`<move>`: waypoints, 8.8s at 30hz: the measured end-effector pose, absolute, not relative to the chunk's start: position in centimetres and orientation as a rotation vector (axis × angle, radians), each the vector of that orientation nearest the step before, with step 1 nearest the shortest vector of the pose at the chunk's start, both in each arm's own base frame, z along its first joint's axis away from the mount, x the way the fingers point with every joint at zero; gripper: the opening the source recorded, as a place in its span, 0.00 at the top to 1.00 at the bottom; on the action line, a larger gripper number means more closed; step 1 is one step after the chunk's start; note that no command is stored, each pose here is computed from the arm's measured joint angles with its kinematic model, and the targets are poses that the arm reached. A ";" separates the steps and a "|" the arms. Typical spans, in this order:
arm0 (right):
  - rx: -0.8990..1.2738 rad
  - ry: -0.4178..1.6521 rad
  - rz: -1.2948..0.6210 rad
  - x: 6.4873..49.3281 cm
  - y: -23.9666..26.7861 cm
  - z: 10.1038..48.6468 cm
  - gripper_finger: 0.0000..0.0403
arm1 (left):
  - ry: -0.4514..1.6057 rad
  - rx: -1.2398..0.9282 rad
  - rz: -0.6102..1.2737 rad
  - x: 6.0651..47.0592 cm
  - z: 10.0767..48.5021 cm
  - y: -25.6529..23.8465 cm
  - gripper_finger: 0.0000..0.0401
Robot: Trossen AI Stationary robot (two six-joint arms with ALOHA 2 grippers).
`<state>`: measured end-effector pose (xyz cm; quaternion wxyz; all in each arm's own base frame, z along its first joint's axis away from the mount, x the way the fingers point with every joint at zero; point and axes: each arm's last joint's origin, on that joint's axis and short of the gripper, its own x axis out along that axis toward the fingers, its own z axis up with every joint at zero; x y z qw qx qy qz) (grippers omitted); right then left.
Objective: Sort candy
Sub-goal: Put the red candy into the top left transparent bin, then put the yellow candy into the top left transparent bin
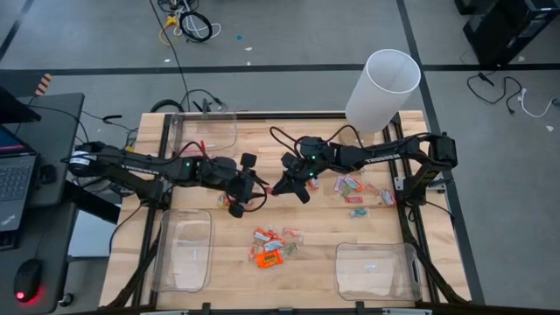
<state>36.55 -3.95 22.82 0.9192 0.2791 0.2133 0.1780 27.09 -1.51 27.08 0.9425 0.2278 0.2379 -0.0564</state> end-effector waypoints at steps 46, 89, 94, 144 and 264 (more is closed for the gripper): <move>0.619 0.464 0.363 36.3 -4.8 22.7 0.74 | 0.504 0.447 -0.052 25.8 28.5 -1.2 1.00; 0.430 0.504 0.313 36.0 -4.9 21.8 0.74 | 0.917 -0.232 0.906 13.3 29.9 12.5 1.00; 0.416 0.517 0.263 36.0 -5.1 21.6 0.74 | 1.046 -0.264 0.935 13.4 28.2 14.8 1.00; 0.387 0.520 0.219 36.0 -5.2 21.5 0.74 | 1.282 -0.270 1.000 14.4 22.5 21.2 0.97; -0.100 0.885 -0.570 36.3 -9.2 11.9 0.62 | 0.772 0.019 0.516 24.4 35.5 11.5 0.75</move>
